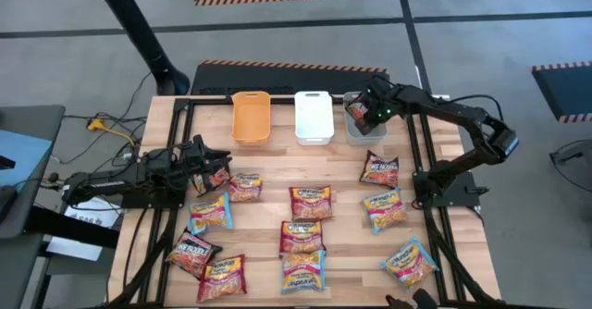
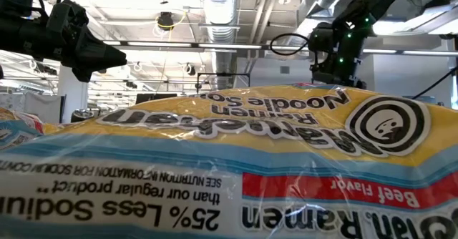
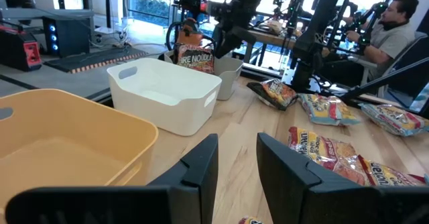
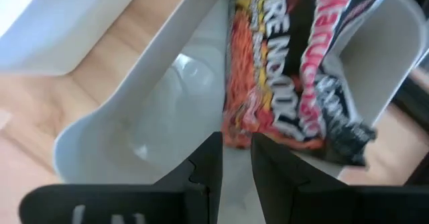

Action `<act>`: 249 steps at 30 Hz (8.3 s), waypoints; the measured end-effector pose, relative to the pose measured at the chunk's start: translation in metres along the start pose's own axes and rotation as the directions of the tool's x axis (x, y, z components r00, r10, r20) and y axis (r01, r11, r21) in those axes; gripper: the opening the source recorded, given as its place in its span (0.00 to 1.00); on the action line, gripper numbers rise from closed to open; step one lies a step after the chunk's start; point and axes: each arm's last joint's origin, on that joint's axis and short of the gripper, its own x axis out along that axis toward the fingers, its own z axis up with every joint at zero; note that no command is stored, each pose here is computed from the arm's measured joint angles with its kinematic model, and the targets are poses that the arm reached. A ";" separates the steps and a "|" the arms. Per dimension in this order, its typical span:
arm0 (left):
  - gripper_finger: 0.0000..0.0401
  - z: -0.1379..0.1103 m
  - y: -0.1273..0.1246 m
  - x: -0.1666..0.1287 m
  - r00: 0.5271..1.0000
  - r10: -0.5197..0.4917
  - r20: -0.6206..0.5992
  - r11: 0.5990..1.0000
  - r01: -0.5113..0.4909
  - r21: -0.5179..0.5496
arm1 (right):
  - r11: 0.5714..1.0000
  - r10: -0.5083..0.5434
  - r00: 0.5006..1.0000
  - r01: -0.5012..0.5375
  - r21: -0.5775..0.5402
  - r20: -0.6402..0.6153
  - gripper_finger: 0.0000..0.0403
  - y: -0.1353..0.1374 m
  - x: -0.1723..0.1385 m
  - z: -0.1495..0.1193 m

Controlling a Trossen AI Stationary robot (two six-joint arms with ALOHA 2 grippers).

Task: Sort Maruchan noodles
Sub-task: Put the black noodle pack into the gray bin, then put the red noodle pack into the yellow bin

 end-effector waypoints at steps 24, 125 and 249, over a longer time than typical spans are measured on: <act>0.23 0.000 0.000 0.000 1.000 0.001 -0.001 1.000 -0.001 -0.001 | 0.984 -0.177 0.974 0.175 -0.031 -0.141 0.25 -0.001 0.067 0.009; 0.44 0.022 -0.003 -0.002 0.976 -0.017 0.219 0.989 -0.016 0.150 | 0.921 0.130 0.941 0.002 -0.389 0.313 0.26 0.127 -0.075 -0.007; 0.00 -0.035 -0.042 0.139 0.528 -0.151 -0.836 0.964 0.265 -0.007 | 0.818 0.361 0.843 -0.080 -0.570 0.400 0.26 0.181 -0.103 -0.031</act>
